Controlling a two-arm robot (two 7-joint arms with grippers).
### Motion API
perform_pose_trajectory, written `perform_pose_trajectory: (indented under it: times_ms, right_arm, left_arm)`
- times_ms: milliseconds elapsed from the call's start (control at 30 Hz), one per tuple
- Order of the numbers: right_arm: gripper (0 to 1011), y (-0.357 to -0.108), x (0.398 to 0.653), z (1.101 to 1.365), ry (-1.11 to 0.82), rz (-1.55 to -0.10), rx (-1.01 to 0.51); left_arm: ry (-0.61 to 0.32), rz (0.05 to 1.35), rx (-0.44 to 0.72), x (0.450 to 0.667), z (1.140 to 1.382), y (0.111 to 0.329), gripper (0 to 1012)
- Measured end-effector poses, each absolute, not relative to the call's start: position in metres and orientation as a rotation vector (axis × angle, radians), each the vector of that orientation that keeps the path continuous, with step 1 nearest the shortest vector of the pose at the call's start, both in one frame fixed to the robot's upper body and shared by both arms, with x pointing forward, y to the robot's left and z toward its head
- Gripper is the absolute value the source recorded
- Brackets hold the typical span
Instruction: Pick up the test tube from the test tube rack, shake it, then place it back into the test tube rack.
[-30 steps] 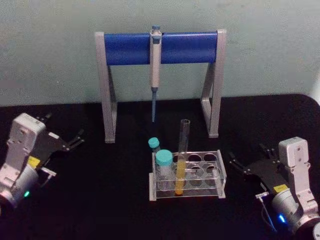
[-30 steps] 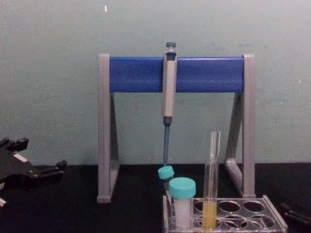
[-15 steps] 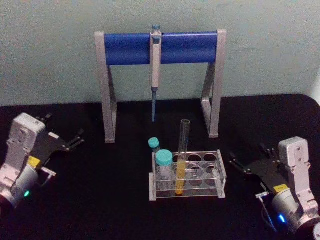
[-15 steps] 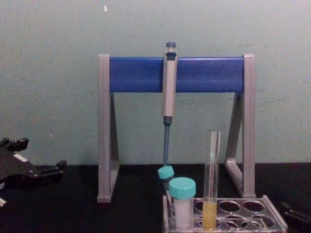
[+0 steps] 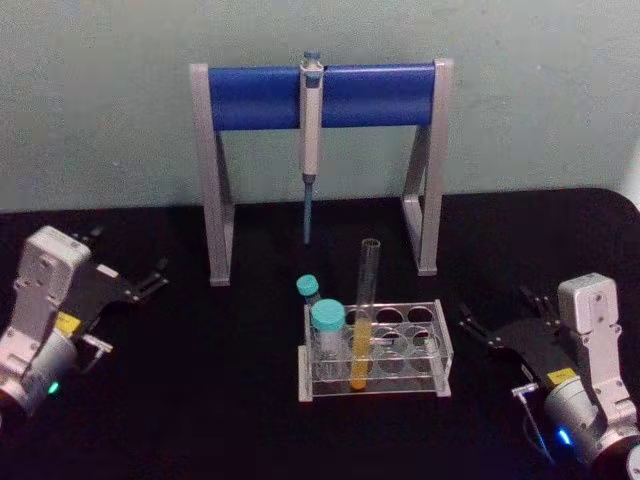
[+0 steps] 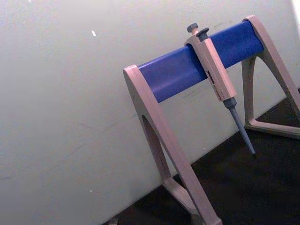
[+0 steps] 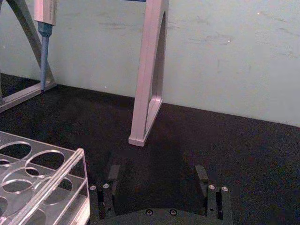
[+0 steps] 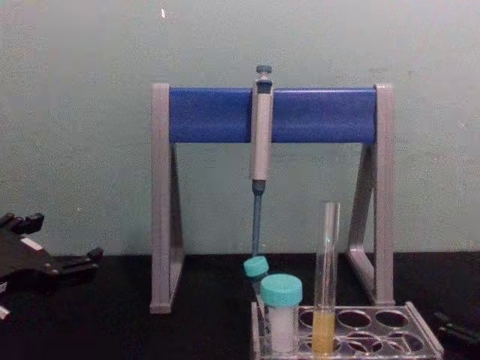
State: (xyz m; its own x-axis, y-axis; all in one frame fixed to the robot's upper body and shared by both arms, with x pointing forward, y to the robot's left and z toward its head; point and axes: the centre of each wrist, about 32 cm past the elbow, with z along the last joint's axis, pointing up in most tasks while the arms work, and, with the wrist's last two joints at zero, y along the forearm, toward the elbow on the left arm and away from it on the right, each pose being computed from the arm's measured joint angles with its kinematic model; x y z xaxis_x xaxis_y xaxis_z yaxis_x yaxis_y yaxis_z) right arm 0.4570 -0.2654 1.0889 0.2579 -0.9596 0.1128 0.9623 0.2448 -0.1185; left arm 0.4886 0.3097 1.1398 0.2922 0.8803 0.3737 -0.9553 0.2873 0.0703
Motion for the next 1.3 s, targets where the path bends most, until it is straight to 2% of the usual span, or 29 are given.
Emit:
perform_pose_trajectory:
  times_ms: [1300]
  right_arm:
    - [1000,-0.2654,0.4570,1.0888,-0.018,-1.312,-0.176]
  left_arm:
    - [-0.285,1.248,0.304,0.4886,1.1398,0.3097,1001]
